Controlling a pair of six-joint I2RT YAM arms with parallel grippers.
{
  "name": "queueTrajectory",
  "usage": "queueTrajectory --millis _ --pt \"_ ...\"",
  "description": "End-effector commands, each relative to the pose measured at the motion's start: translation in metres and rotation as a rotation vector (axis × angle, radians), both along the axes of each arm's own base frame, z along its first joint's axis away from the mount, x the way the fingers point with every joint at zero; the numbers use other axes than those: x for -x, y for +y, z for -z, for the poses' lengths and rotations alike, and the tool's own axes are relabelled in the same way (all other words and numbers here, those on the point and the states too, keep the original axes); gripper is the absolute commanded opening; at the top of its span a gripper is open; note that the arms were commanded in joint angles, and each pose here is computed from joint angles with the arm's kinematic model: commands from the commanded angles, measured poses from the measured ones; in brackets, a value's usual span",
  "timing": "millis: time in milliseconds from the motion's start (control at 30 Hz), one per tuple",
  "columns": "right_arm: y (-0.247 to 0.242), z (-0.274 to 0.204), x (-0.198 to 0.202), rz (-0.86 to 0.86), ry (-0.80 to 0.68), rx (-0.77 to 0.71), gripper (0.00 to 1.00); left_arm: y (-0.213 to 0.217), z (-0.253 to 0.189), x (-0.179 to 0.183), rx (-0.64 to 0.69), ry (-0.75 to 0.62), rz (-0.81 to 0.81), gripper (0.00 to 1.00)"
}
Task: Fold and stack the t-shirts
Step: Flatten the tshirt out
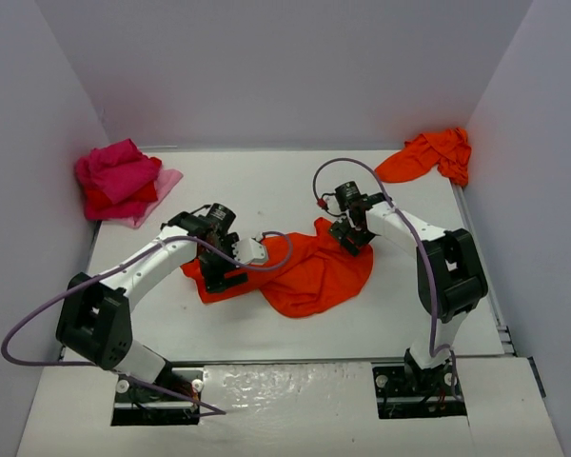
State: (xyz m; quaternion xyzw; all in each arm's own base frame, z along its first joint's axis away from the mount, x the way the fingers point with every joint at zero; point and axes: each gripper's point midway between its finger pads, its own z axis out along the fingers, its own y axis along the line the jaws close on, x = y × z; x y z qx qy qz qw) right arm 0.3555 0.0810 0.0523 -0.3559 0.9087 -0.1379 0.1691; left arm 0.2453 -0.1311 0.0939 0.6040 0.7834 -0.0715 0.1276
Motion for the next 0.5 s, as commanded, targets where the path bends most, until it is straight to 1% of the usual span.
queueTrajectory --millis 0,167,333,467 --pt "0.002 -0.019 -0.009 0.012 -0.063 -0.001 0.7 0.005 0.005 -0.026 -0.061 -0.102 0.014 0.73" --pt "0.003 -0.018 -0.009 0.013 -0.061 -0.003 0.7 0.01 0.023 -0.042 -0.146 -0.123 0.029 0.72" --pt "0.002 -0.016 -0.007 0.009 -0.053 0.001 0.7 0.011 0.026 -0.054 -0.177 -0.15 0.031 0.72" --pt "0.002 -0.017 -0.008 0.007 -0.056 0.001 0.7 0.01 0.027 -0.056 -0.192 -0.163 0.036 0.71"
